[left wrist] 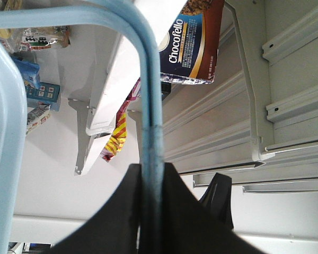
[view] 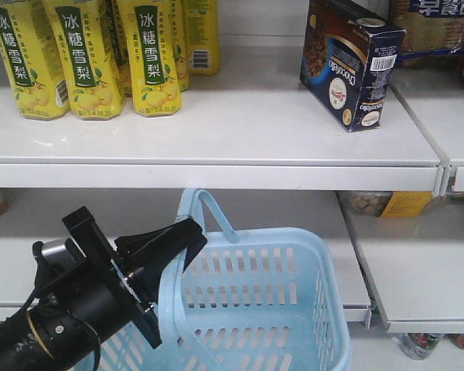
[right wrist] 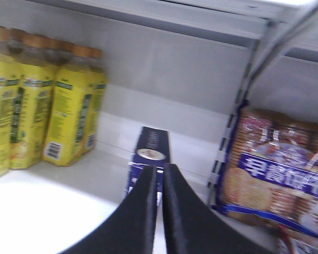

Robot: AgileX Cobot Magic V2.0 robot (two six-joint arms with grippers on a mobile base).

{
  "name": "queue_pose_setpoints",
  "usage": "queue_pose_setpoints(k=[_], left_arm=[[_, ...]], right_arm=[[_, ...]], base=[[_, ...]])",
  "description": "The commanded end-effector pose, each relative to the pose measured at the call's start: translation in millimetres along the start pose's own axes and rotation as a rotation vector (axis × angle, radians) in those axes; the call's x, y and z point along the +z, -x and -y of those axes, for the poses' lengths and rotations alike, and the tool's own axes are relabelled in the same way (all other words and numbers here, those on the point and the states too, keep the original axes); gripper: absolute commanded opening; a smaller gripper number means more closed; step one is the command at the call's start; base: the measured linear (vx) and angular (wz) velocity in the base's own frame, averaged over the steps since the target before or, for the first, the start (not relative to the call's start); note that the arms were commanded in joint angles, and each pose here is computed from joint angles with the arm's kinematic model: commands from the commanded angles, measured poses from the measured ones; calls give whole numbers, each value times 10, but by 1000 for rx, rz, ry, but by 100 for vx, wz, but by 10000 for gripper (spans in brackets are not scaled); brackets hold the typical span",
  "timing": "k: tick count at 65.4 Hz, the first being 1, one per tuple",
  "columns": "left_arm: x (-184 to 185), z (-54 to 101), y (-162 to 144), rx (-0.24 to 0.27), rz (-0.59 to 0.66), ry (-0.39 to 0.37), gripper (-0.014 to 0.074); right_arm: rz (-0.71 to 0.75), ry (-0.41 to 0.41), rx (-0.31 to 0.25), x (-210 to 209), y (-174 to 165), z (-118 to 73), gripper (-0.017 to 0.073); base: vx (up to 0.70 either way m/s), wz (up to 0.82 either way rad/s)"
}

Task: Left arm holds basket, right arm returns cookies
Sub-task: 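Open the right gripper and withdraw it from the cookie box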

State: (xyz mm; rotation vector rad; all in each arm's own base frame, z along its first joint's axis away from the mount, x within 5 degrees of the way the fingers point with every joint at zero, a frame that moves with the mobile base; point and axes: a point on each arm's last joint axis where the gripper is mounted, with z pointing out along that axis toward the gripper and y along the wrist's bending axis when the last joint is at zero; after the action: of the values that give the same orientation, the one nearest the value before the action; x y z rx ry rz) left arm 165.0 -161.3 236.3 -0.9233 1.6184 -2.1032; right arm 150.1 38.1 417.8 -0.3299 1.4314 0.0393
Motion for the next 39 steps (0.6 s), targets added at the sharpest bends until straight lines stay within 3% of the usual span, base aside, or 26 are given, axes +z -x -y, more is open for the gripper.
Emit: queue_pose_setpoints(k=[1,9,23,39], left_arm=[[12,360,-58,2,-46,-281,0],[12,360,-58,2,-46,-281,0],[12,360,-58,2,-46,-281,0],[12,360,-58,2,-46,-281,0]], right_arm=[[98,-71,-7,-141,194,109,-6],[106,-122,-27,-342,213,160,-6],[131,-218,64,-724,-14,163,-6],[125,-264,57,-1050,-380,56,-6]], base=[[0,0],[0,0],[0,0],[0,0]])
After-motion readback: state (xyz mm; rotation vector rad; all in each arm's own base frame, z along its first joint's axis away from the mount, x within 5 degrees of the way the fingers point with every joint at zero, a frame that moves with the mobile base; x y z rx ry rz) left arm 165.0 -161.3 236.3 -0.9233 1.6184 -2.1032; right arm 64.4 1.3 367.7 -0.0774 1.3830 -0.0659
